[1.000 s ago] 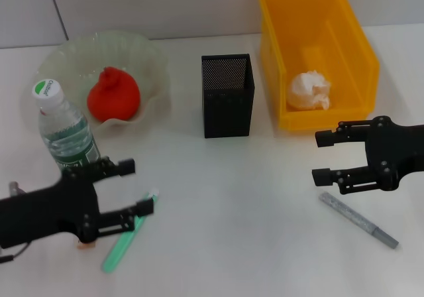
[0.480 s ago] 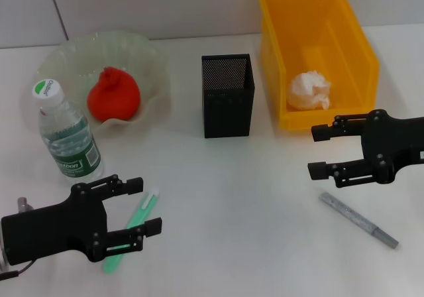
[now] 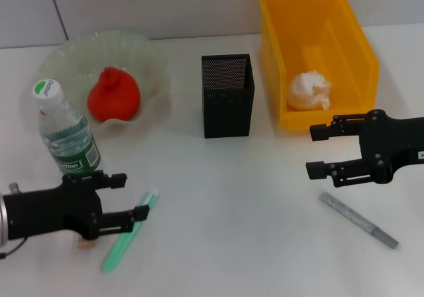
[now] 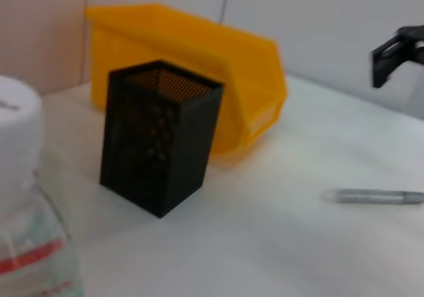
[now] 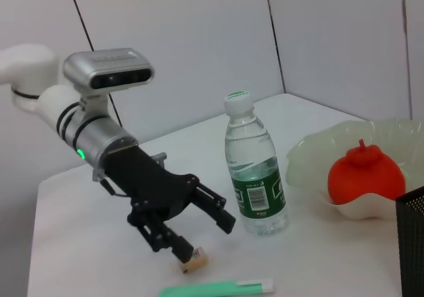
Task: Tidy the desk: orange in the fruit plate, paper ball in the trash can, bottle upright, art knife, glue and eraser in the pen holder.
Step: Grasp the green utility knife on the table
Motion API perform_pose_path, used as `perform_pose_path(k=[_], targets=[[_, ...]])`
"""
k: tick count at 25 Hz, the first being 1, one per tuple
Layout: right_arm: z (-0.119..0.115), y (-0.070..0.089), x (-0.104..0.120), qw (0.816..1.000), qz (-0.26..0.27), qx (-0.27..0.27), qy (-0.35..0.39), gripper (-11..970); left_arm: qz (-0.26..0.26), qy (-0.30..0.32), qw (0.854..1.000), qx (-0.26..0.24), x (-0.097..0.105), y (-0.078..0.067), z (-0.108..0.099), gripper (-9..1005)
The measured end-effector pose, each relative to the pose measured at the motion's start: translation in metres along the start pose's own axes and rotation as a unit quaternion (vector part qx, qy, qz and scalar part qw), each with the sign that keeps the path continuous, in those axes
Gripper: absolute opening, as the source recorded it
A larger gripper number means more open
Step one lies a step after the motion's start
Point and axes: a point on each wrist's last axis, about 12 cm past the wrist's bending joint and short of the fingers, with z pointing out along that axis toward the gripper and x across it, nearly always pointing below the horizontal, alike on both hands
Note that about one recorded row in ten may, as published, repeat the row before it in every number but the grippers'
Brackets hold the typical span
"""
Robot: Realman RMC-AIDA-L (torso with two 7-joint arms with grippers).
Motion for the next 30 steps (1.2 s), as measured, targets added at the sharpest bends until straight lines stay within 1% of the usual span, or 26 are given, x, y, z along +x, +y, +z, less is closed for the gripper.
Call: perform_pose_path(k=[1,2,3,6,7,9,10,14,15,16,17,18,25,30], targets=[[0.0,0.0,0.0,1.0,0.0,0.0,0.0,764,0.0,0.0,1.0,0.0,0.0,0.0,0.0,800],[0.0,0.001,0.001,1.0,0.002,0.0,-0.001,764,-0.01,0.021,1.0,-0.011,-0.012,0.005,0.001,800],[0.0,0.001,0.001,1.0,0.002,0.0,-0.001,763,-0.01,0.021,1.0,-0.011,-0.012,0.005,0.001,800],[-0.001,0.001,0.003,1.0,0.005,0.002,-0.003,763,-0.004,0.023,1.0,-0.016,-0.029,0.006,-0.003,800],[-0.001,0.002,0.004,1.0,0.006,0.002,-0.003,763,-0.004,0.023,1.0,-0.016,-0.03,0.006,-0.003,800],[-0.001,0.002,0.004,1.0,0.006,0.002,-0.004,763,-0.002,0.025,1.0,-0.014,-0.036,0.004,-0.006,800],[-0.001,0.002,0.004,1.0,0.006,0.002,-0.004,763,-0.002,0.037,0.999,-0.018,-0.041,0.0,-0.009,800],[-0.002,0.002,0.003,1.0,0.005,0.003,-0.005,764,-0.007,0.054,0.998,-0.019,-0.044,-0.004,-0.01,800],[-0.002,0.001,0.003,1.0,0.003,0.003,-0.006,764,-0.017,0.078,0.997,-0.019,-0.05,-0.011,-0.009,800],[-0.001,0.001,0.002,1.0,0.002,0.003,-0.006,764,-0.017,0.078,0.997,-0.019,-0.05,-0.011,-0.009,800],[-0.001,0.001,0.002,1.0,0.001,0.003,-0.006,764,-0.022,0.093,0.995,-0.018,-0.055,-0.016,-0.009,800],[-0.001,0.001,0.002,1.0,0.001,0.003,-0.006,764,-0.025,0.098,0.995,-0.018,-0.056,-0.017,-0.009,800],[-0.001,0.0,0.001,1.0,-0.001,0.003,-0.006,764,-0.027,0.146,0.989,-0.024,-0.074,-0.03,0.003,800],[-0.002,0.001,0.003,1.0,0.002,0.006,-0.006,764,-0.037,0.181,0.982,-0.044,-0.089,-0.031,0.016,801]])
